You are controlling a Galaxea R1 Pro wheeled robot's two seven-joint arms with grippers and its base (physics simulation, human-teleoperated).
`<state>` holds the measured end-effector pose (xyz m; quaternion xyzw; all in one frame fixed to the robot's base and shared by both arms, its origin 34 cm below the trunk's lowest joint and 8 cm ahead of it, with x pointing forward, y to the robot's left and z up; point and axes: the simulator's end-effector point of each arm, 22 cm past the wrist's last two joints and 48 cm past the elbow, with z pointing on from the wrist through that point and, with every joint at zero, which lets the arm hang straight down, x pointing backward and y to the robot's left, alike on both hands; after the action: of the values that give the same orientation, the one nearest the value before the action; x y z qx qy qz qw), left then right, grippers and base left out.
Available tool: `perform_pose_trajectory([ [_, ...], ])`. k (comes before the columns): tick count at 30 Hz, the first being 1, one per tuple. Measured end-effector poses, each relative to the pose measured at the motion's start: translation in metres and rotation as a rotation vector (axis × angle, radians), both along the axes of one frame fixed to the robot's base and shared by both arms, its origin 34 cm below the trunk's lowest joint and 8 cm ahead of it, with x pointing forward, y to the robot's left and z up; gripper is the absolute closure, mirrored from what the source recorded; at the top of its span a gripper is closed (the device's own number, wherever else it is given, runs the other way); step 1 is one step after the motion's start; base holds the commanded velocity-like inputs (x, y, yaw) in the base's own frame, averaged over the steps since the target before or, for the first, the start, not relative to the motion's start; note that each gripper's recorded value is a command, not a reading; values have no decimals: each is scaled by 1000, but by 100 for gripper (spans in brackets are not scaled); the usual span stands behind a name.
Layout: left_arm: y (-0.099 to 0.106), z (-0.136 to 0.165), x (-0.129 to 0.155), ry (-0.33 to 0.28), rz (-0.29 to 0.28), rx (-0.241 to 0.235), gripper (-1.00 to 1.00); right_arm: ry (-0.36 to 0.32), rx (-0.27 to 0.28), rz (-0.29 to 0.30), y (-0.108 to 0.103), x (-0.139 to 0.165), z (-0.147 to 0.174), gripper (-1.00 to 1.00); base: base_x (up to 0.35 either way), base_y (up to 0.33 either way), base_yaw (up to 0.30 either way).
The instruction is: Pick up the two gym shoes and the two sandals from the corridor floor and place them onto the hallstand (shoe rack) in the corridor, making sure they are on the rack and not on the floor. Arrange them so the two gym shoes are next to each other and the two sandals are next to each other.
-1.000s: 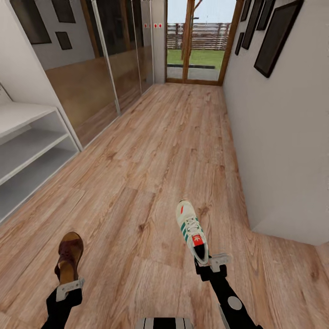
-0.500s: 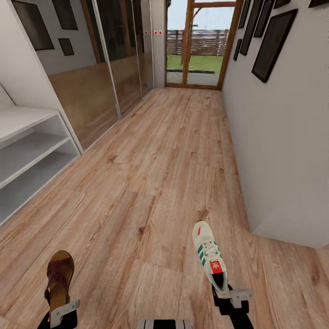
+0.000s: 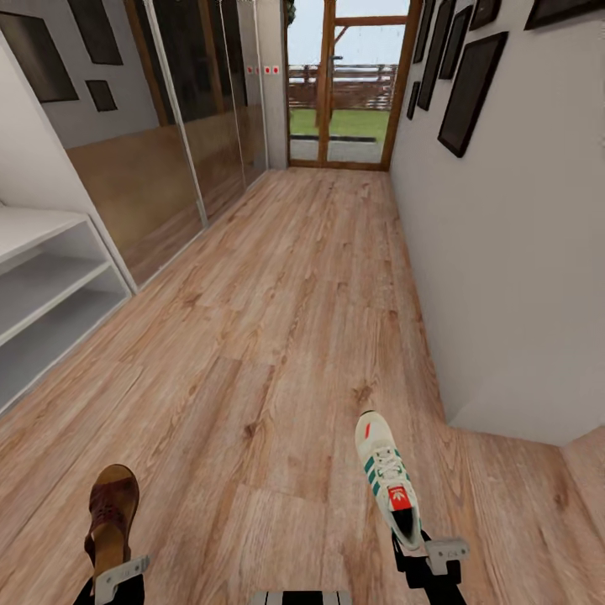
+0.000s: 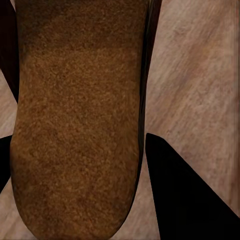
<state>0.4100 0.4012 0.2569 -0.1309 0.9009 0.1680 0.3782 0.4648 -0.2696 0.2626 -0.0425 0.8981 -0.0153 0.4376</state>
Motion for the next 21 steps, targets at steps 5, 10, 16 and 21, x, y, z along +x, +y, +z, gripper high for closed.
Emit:
perform_pose_trajectory([
  [5,0,1,0,-1,0,-1,100,-5,3,-2,2,1,2,100,0,0,85],
  [10,0,2,1,-4,1,-1,100,-7,4,-2,3,2,3,100,0,0,227],
  [16,0,2,1,-5,3,-1,100,-8,5,-2,3,2,3,100,-118,110,270],
  [21,0,1,1,-4,3,-2,100,15,8,-13,5,-7,-4,100,-227,214,275],
])
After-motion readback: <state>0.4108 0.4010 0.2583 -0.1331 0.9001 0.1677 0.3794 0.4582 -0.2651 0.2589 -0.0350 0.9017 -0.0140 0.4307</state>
